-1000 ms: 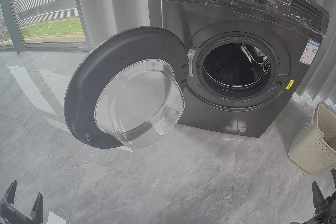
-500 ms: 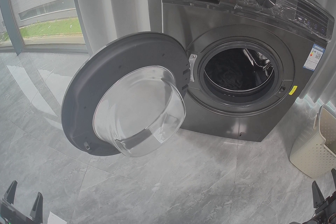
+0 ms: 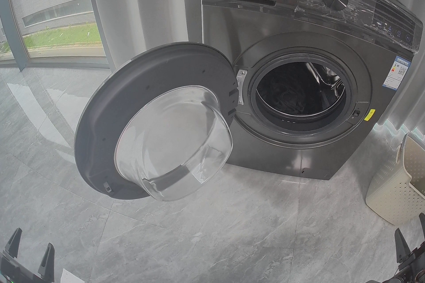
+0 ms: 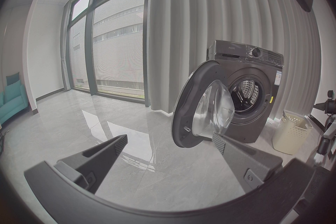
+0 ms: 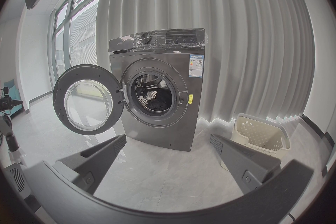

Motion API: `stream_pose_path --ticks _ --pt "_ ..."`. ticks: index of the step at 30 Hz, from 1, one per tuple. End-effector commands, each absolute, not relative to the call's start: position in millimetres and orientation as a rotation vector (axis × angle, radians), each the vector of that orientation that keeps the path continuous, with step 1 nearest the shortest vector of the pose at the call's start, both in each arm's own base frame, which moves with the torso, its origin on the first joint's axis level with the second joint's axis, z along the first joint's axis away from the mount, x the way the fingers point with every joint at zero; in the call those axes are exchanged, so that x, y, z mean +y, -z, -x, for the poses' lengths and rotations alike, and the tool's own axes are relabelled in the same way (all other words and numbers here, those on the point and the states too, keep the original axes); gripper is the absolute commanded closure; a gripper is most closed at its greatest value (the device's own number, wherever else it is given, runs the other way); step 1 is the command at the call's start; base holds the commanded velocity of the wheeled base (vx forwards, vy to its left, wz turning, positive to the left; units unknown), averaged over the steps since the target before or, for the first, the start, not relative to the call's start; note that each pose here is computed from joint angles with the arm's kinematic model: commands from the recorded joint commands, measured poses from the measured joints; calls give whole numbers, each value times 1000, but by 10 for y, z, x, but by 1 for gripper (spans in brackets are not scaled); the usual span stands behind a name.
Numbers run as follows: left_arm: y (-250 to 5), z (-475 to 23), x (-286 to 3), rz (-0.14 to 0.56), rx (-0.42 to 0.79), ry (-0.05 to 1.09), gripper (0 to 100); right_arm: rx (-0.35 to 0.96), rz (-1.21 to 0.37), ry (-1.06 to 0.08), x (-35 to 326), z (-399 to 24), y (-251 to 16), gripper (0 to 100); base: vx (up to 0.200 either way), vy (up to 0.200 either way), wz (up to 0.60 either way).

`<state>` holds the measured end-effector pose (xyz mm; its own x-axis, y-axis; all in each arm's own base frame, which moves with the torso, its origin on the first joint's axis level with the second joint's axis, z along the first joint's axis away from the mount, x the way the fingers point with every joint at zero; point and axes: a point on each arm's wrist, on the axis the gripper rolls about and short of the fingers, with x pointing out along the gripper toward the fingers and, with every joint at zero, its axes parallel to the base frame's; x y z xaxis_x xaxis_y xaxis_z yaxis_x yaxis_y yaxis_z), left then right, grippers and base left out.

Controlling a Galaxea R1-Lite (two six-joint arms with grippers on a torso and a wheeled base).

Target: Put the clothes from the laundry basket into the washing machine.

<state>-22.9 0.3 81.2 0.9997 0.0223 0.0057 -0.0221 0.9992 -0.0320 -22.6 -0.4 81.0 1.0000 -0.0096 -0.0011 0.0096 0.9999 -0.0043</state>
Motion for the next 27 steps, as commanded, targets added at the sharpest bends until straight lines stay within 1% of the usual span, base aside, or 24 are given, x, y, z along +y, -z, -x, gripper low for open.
stream_pose_path --ticks 1,10,13,18,22,27 --pt "-765 226 3 32 -2 -21 0 20 5 9 -4 212 -761 0 0 0 0" --pt "-765 226 3 34 -2 -23 0 20 6 8 -4 212 -761 0 0 0 0" --pt "-761 225 3 34 0 -21 0 20 8 8 -4 212 -761 0 0 0 -600" --pt "-761 225 4 28 0 -28 0 20 8 8 -4 212 -761 0 0 0 0" --pt "-759 225 4 -2 2 -26 0 20 8 8 -4 212 -761 0 0 0 0" --pt "-757 225 3 3 3 -25 0 20 8 8 -4 212 -761 0 0 0 0"
